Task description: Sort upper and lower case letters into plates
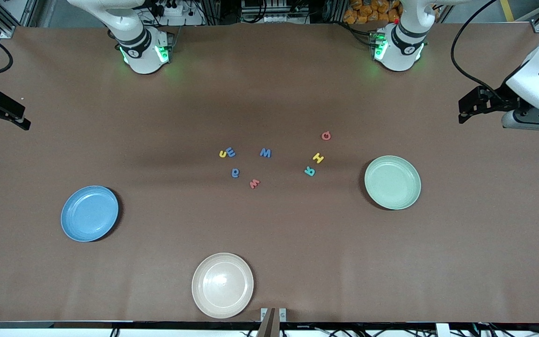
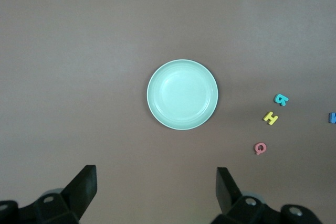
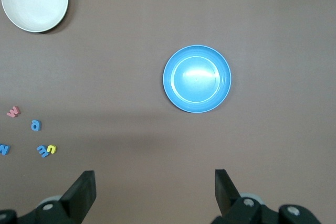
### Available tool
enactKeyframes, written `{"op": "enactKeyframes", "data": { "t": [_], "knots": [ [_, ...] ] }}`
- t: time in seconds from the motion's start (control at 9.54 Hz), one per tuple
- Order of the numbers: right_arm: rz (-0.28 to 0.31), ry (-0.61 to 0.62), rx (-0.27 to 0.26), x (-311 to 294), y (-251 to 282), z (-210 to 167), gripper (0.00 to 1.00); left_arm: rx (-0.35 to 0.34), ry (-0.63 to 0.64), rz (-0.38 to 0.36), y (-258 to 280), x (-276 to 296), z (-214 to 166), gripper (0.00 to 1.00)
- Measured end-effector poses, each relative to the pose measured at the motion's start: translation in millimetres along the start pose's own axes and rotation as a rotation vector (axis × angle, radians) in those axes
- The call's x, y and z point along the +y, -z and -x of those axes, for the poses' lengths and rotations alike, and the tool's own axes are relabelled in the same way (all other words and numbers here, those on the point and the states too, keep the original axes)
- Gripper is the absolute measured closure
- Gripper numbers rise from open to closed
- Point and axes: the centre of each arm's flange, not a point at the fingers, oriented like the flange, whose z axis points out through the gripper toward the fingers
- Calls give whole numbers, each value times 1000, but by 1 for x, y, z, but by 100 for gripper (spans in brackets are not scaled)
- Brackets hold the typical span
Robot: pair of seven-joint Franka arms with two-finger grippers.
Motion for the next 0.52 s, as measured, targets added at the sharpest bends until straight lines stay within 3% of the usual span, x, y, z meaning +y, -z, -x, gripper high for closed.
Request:
{"op": "enactKeyframes", "data": {
  "t": [0.21, 0.52],
  "knots": [
    [0, 0, -5, 0, -6, -1, 0, -53, -40, 18, -26, 28, -8, 0],
    [-2, -6, -37, -4, -32, -6, 0, -161, -17, 21, -99, 139, -21, 0]
  ]
}}
